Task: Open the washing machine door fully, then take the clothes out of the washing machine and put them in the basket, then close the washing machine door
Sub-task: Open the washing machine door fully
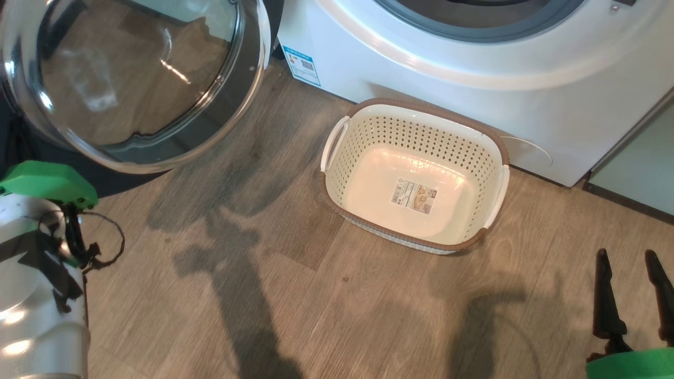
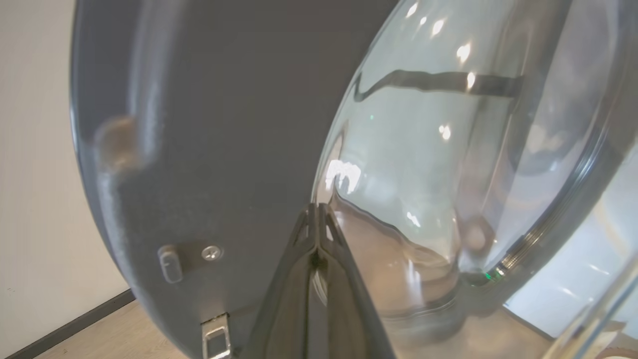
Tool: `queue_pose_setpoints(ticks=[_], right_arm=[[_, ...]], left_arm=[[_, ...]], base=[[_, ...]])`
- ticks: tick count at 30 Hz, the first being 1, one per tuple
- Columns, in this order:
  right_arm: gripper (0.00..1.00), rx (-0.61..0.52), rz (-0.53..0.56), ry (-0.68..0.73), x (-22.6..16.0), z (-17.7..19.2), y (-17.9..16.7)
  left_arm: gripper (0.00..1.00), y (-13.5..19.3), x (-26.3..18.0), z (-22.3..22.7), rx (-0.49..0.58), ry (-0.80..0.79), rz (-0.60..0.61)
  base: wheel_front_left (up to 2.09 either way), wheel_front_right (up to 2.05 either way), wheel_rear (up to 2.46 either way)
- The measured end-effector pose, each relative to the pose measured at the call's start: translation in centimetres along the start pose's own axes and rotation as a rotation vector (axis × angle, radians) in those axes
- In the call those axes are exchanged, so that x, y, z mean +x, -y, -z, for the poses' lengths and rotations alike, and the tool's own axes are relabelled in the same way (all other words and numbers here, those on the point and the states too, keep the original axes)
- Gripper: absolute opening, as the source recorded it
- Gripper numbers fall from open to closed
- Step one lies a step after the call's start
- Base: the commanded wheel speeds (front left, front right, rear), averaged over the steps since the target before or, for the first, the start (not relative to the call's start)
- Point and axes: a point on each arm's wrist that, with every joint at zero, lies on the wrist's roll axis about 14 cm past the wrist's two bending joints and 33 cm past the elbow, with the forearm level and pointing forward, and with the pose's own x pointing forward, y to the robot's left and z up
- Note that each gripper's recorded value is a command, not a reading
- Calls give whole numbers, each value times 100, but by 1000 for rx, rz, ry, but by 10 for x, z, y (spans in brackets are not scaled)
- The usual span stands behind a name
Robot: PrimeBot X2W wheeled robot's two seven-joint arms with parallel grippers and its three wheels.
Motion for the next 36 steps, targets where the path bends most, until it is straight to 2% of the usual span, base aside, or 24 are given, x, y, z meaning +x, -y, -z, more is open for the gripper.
queue_pose_setpoints(ticks=[12, 26, 29, 36], right_arm=[[100, -1, -15, 24, 6, -7, -6], [100, -6, 21, 97, 1, -35, 1], [100, 5, 38, 115, -4, -42, 5], [100, 5, 71, 146, -20, -54, 11]], left_arm=[[0, -9, -10, -14, -27, 54, -11], [0, 3, -78, -12, -60, 105, 83], [0, 16, -92, -16, -61, 120, 146], [0, 77, -127, -12, -124, 102, 370]], base=[[0, 0, 0], [0, 0, 0], [0, 0, 0], [0, 0, 0]])
